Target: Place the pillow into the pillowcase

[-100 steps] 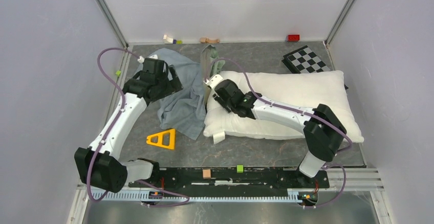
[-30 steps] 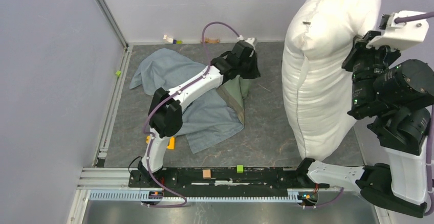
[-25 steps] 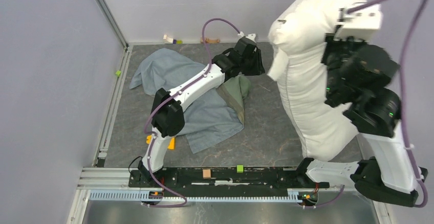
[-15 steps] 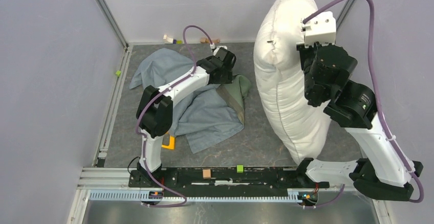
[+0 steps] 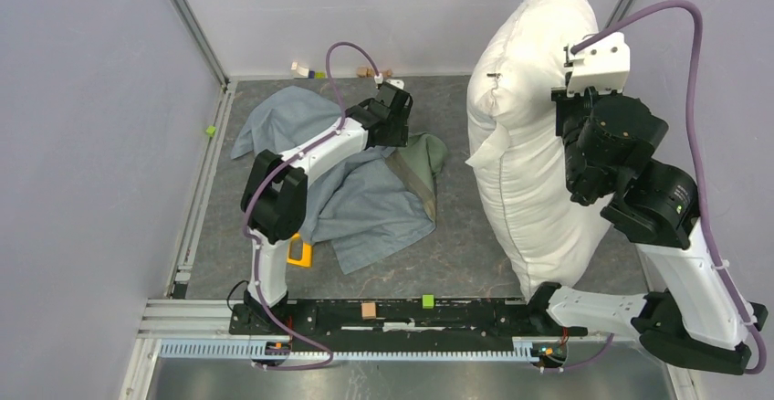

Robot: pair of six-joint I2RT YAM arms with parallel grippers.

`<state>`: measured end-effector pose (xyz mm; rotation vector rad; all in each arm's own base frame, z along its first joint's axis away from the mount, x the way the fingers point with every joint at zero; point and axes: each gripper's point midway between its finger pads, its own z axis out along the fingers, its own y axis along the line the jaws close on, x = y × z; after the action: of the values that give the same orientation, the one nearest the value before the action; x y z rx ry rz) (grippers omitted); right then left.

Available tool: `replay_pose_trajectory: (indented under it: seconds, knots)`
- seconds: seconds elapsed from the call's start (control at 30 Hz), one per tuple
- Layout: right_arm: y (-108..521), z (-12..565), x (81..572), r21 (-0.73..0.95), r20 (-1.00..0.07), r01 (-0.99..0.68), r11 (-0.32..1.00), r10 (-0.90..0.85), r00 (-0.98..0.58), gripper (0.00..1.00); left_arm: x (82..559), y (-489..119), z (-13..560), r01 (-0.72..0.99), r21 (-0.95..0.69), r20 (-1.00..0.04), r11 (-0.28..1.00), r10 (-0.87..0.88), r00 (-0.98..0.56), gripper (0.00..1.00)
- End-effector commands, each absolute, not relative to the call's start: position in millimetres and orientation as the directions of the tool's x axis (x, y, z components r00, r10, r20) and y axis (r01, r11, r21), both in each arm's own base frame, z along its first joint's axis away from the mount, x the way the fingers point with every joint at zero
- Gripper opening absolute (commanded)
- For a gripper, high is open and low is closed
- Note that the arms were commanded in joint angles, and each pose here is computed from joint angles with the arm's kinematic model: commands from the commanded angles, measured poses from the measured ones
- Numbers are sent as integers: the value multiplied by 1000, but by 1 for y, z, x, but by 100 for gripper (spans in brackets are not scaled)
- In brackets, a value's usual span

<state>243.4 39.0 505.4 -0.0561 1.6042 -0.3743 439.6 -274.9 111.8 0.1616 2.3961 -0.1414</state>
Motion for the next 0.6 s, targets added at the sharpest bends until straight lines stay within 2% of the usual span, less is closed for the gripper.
replay_pose_trajectory:
  seconds: [0.0,0.1,0.17,0.2,0.27,0.33,0.43,0.57]
  knots:
    - [21,544,232,-151,-987,245,958,-161,22,0,449,-284,94,216,-60,-672,975,120,-731,61]
    - [10,551,226,-152,-986,280,948,-166,27,0,449,-282,84,217,-71,-663,974,117,-739,59]
    - [-3,557,219,-151,-985,318,936,-169,29,0,447,-282,80,222,-75,-655,972,120,-746,54]
    - [-10,559,214,-149,-985,342,928,-169,30,0,446,-283,79,227,-81,-652,970,121,-749,47]
    - [-26,563,204,-140,-986,394,909,-165,30,0,440,-289,80,253,-114,-643,961,123,-756,22]
    - [-44,561,194,-146,-986,469,871,-169,6,0,432,-302,96,292,-158,-665,943,116,-737,4]
    - [-64,552,179,-166,-984,559,813,-173,-41,0,408,-342,136,397,-295,-698,869,88,-711,2]
    - [-64,550,179,-177,-982,567,805,-184,-45,0,376,-409,190,489,-511,-689,707,4,-725,2]
